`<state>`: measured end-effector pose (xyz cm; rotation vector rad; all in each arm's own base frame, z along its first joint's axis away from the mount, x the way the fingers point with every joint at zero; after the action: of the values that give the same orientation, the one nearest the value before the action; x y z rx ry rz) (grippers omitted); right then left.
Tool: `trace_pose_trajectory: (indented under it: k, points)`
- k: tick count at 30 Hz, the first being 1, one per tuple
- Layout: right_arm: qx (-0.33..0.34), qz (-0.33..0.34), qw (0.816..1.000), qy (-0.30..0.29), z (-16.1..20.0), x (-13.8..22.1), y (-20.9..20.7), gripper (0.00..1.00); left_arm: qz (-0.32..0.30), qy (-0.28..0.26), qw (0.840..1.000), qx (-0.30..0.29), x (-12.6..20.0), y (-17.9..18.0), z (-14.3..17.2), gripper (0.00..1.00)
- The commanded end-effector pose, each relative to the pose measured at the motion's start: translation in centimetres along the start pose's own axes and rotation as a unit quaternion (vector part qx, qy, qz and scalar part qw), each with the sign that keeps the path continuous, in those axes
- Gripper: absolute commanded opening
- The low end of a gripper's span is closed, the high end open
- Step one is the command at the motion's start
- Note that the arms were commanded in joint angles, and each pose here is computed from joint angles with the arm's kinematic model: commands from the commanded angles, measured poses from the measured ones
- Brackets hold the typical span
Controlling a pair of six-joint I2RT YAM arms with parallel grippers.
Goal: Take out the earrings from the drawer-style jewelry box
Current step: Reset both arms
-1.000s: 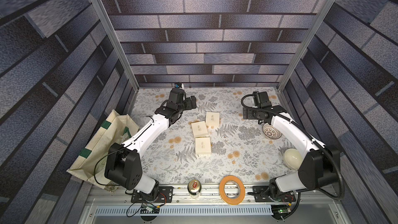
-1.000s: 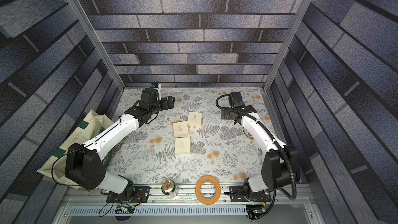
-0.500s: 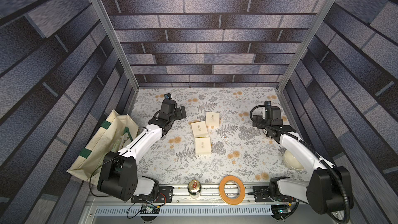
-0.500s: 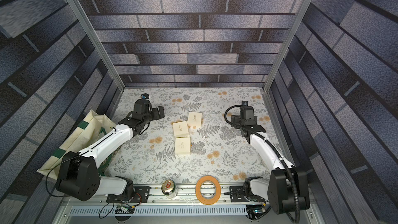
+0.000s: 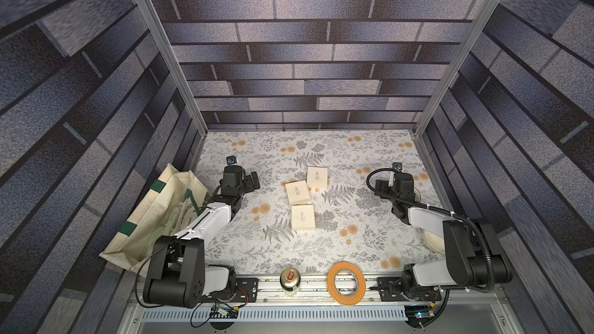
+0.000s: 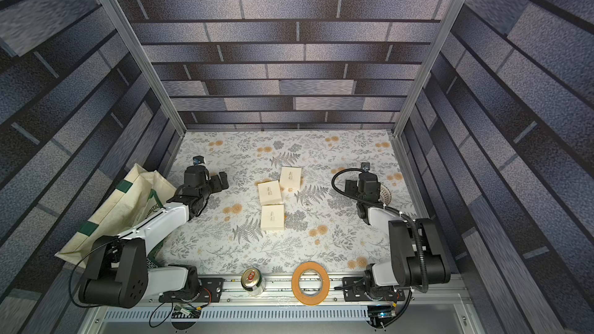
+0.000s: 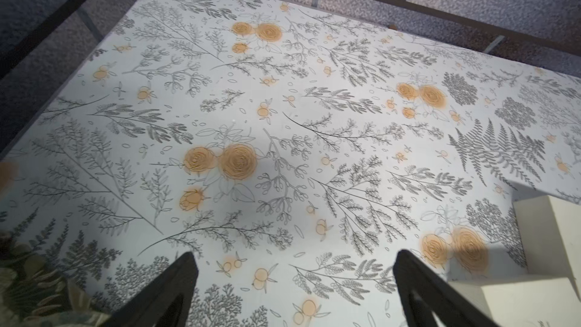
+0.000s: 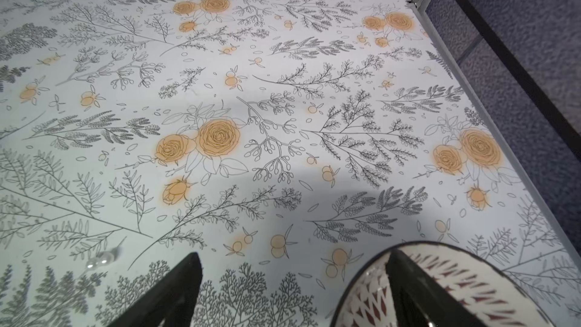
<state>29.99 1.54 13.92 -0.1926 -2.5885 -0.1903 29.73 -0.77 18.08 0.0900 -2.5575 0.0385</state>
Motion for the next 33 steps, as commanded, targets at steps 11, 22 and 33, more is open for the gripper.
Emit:
trace_pose_trajectory:
  k: [11, 22, 33]
  points:
    - [-0.002, -0.019, 0.995, -0.097, 1.4, -0.4, -0.2, 0.97, -0.019, -0.034, 0.999, -0.013, 1.9, 2.6, 1.3, 1.00]
    - [-0.001, -0.018, 0.995, -0.096, 1.4, -0.3, -0.3, 1.00, -0.022, -0.064, 0.997, -0.029, 1.5, 2.9, 4.1, 1.00]
    - [-0.001, -0.017, 0.995, -0.097, 1.3, -0.3, -0.3, 1.00, -0.022, -0.112, 0.993, -0.010, 0.1, 4.0, 3.4, 1.00]
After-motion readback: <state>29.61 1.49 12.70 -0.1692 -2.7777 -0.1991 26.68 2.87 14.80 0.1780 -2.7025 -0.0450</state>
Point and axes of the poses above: each gripper's point midway between its finger pads, its own x axis back along the fingers, its own y axis along the line the jaws close on, z = x × y, the point moved 10 cm from there along x, back along the fingers, and after that the axes turned 10 degrees about -x, right-handed, at the moved point
